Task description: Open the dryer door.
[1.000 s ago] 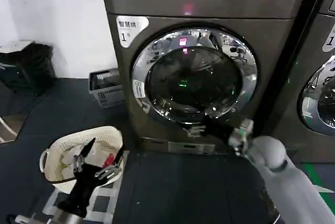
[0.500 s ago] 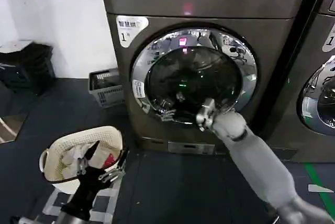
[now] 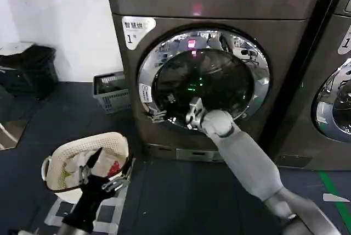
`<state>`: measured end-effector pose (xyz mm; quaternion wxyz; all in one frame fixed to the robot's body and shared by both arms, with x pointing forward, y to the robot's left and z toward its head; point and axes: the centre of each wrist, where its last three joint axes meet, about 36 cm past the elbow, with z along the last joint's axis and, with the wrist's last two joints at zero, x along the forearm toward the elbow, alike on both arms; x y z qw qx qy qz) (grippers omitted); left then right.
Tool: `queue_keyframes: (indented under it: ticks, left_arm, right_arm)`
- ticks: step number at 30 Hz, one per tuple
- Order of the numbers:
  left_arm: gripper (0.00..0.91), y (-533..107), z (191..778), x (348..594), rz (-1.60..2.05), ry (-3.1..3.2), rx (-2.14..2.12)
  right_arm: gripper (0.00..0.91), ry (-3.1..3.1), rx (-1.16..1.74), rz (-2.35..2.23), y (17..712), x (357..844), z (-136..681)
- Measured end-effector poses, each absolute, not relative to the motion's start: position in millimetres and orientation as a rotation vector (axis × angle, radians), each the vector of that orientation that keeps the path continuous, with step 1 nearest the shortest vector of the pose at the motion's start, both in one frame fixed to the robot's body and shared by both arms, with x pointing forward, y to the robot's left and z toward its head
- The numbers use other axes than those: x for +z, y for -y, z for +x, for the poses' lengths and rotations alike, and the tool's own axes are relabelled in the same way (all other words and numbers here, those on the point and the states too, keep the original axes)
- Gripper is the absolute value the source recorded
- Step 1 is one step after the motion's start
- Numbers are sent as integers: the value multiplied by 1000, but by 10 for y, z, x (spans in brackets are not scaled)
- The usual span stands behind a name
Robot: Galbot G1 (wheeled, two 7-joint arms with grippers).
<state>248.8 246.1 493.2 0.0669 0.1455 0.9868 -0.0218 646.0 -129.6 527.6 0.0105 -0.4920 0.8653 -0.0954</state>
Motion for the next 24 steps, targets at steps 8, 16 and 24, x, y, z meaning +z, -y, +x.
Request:
queue_keyframes:
  ticks: [8, 16, 24]
  left_arm:
    - [907, -2464, 2508, 4937, 400, -3009, -20]
    - [907, -2555, 2554, 4974, 551, -3018, -9]
    - [907, -2823, 2662, 4920, 730, -2951, -74]
  right_arm:
    - [907, -2657, -185, -1664, 1312, 5222, 6376]
    - [907, -2478, -117, -1857, 1478, 5167, 6187]
    - [907, -2315, -147, -1987, 1794, 5211, 5941]
